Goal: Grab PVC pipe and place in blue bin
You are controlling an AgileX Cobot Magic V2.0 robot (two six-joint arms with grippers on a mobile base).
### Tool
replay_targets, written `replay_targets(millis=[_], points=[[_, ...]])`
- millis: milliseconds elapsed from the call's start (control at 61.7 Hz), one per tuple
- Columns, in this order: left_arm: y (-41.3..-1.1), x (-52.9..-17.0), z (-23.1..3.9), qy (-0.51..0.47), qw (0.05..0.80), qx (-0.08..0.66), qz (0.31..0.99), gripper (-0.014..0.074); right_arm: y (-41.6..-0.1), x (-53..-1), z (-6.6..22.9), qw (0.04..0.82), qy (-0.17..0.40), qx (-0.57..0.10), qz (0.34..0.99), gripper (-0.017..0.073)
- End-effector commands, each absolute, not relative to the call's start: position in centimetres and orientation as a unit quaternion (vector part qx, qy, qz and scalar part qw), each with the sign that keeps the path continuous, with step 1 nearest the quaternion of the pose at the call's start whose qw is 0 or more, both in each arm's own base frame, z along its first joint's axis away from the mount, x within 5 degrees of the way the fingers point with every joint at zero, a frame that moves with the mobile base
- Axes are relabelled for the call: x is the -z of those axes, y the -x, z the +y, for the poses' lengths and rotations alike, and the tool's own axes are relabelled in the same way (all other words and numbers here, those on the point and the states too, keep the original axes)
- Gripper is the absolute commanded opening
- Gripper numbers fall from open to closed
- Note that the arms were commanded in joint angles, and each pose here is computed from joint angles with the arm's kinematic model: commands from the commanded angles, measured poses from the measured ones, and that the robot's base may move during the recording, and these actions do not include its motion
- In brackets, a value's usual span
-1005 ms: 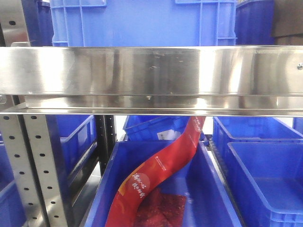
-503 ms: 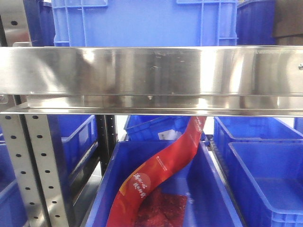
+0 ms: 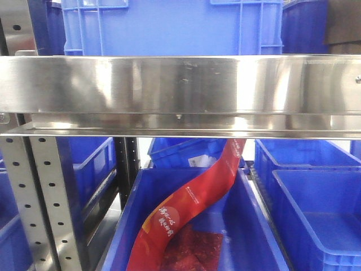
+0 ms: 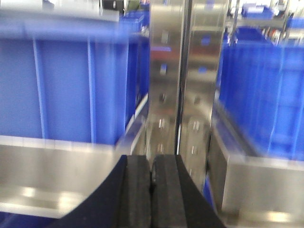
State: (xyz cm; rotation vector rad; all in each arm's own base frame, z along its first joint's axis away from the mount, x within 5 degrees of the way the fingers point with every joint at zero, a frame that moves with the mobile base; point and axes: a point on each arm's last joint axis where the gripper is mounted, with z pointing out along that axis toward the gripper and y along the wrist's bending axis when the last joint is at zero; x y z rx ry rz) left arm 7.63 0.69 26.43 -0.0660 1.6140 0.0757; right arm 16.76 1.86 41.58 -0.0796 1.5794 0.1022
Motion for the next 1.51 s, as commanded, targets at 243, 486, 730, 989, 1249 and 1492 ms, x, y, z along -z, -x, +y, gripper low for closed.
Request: replay_targets(millis=[243,486,730,989,1249,1492], points=[[-7.1,-22.2,0.6,0.042,0.706,-0.02,0.707,-0.0111,-16.5,-41.8,1.7,0.71,0.037,-0.039,0.702,-0.0169],[-6.8,-20.9,0.6,0.06,0.698,-0.004,0.714,-0.0111,-16.5,-41.8,1.7,0.71,0.037,-0.039,0.702,-0.0169],[-6.8,-20.7,0.6,0.06,0.7,-0.003,0.712,-0.0111,-16.5,-41.8,1.7,0.711,0.037,-0.039,0.701,-0.0169],[-6.8,-20.8,0.6,0.06,0.702,-0.003,0.709,-0.0111,-16.5,-41.8,1.7,0.711,0.037,-0.039,0.701,-0.0169],[-6.8,-20.8,0.6,0.06,0.703,-0.003,0.709,-0.0111,-16.5,-41.8,1.7,0.711,0.037,-0.039,0.701,-0.0169],[-6.8,-20.8,0.6,0.06,0.703,-0.003,0.709,-0.0111,-16.5,-41.8,1.7,0.712,0.037,-0.039,0.7,-0.0169]])
